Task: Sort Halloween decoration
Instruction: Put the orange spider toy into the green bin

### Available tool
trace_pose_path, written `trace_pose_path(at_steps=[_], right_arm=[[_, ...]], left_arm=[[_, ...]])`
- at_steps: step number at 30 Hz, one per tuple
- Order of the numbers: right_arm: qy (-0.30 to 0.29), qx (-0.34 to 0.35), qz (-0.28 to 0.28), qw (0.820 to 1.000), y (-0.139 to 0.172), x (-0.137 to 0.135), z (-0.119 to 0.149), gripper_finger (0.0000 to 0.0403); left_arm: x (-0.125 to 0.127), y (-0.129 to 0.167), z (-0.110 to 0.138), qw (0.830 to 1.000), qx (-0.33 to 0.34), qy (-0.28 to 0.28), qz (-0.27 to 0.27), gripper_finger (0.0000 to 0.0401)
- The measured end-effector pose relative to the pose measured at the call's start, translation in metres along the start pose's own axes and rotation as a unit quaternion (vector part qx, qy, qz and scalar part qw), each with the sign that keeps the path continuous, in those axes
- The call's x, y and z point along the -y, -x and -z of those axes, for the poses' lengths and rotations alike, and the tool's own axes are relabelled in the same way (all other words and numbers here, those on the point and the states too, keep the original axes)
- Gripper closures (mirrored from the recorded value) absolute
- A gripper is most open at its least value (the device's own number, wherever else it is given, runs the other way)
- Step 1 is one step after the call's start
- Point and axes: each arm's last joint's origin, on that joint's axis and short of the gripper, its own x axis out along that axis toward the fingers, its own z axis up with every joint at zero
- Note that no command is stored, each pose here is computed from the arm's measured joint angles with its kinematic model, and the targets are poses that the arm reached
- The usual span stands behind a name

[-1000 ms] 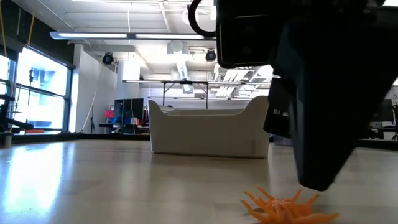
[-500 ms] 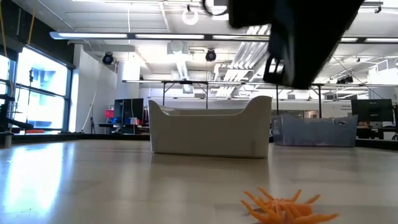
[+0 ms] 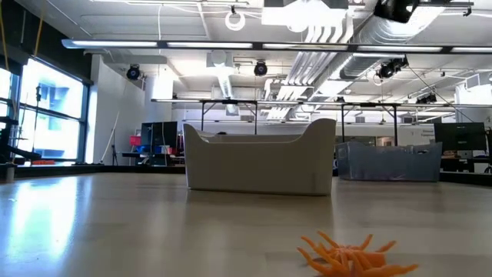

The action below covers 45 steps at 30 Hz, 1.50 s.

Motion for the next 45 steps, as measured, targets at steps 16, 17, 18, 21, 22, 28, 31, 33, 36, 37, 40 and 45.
trace_pose_path(at_steps=[16,17,18,21,22,28,31,33,36,37,40,45], right_arm=[[-0.149,0.419,-0.103,0.89,-0.02,0.059,0.069,0.0403],[-0.142,0.43,-0.109,0.885,-0.025,0.059,0.071,0.0403],[-0.139,0.434,-0.112,0.883,-0.031,0.06,0.074,0.0403],[-0.134,0.409,-0.116,0.895,-0.047,0.062,0.083,0.0403],[-0.133,0.394,-0.119,0.902,-0.051,0.063,0.086,0.0403],[-0.123,0.326,-0.154,0.925,-0.063,0.061,0.097,0.0403],[-0.108,0.311,-0.171,0.929,-0.063,0.058,0.099,0.0403],[-0.101,0.302,-0.174,0.932,-0.064,0.057,0.1,0.0403],[-0.099,0.289,-0.168,0.937,-0.066,0.058,0.102,0.0403],[-0.099,0.284,-0.164,0.94,-0.067,0.058,0.103,0.0403],[-0.102,0.269,-0.154,0.945,-0.069,0.06,0.106,0.0403],[-0.103,0.243,-0.141,0.954,-0.072,0.062,0.11,0.0402]], left_arm=[[-0.032,0.001,-0.011,0.995,0.017,-0.056,-0.081,0.0352],[-0.033,0.0,-0.014,0.994,0.028,-0.063,-0.089,0.0352],[-0.035,-0.001,-0.017,0.992,0.038,-0.067,-0.098,0.0352],[-0.044,-0.008,-0.029,0.991,0.06,-0.057,-0.103,0.0352],[-0.048,-0.014,-0.032,0.992,0.067,-0.047,-0.101,0.0352],[-0.062,-0.072,-0.048,0.99,0.13,0.056,0.017,0.0352],[-0.066,-0.103,-0.051,0.978,0.17,0.094,0.074,0.0352],[-0.069,-0.122,-0.054,0.968,0.195,0.125,0.093,0.0352],[-0.069,-0.149,-0.054,0.964,0.185,0.159,0.103,0.0352],[-0.068,-0.159,-0.055,0.962,0.18,0.169,0.113,0.0352],[-0.06,-0.181,-0.061,0.948,0.194,0.19,0.167,0.035],[-0.045,-0.214,-0.063,0.934,0.186,0.209,0.223,0.0332]])
